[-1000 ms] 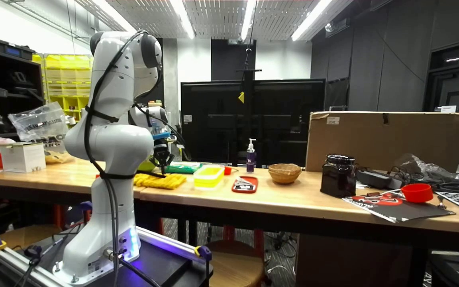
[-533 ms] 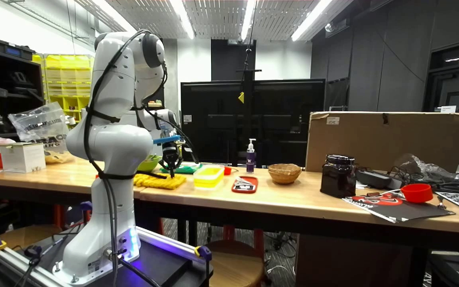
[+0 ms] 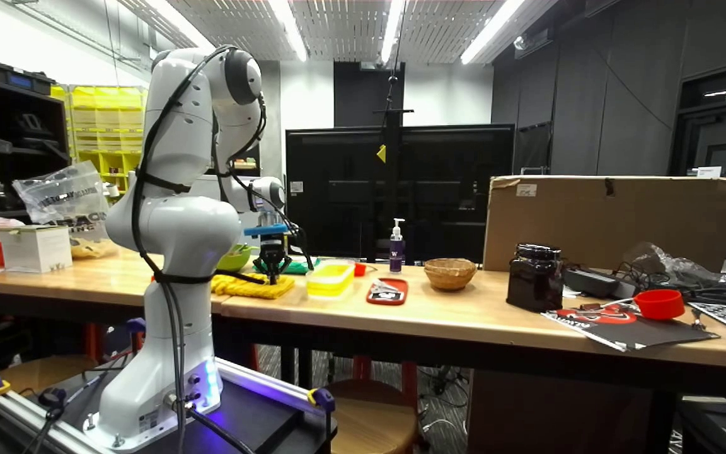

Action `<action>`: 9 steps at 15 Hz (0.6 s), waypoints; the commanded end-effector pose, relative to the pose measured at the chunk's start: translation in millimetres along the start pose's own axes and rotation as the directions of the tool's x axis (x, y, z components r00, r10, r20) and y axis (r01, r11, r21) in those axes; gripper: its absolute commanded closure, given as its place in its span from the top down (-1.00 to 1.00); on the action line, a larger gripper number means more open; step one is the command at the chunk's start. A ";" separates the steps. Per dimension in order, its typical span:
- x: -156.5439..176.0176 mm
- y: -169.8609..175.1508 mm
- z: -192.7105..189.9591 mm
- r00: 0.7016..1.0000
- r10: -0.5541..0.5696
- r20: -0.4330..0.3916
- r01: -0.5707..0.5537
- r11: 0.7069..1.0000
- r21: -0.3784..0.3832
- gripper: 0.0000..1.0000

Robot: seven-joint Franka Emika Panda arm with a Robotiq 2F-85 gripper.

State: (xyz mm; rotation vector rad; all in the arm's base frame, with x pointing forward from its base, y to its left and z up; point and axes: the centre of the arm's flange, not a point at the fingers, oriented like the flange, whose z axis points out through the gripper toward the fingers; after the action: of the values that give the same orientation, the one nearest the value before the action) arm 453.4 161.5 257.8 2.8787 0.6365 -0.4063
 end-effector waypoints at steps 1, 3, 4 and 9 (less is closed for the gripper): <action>-11.0 0.6 4.4 1.000 0.000 -0.012 0.000 1.000 0.003 -1.00; -13.3 -2.3 -10.7 1.000 -0.005 -0.008 0.005 1.000 -0.019 -1.00; -13.7 -3.6 -18.0 1.000 -0.005 -0.006 0.005 1.000 -0.019 -1.00; -19.5 -18.3 -56.3 0.999 -0.030 -0.032 0.032 0.998 0.057 -1.00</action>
State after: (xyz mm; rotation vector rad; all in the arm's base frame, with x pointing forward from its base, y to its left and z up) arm 449.4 174.8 285.2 2.8952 0.6487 -0.3791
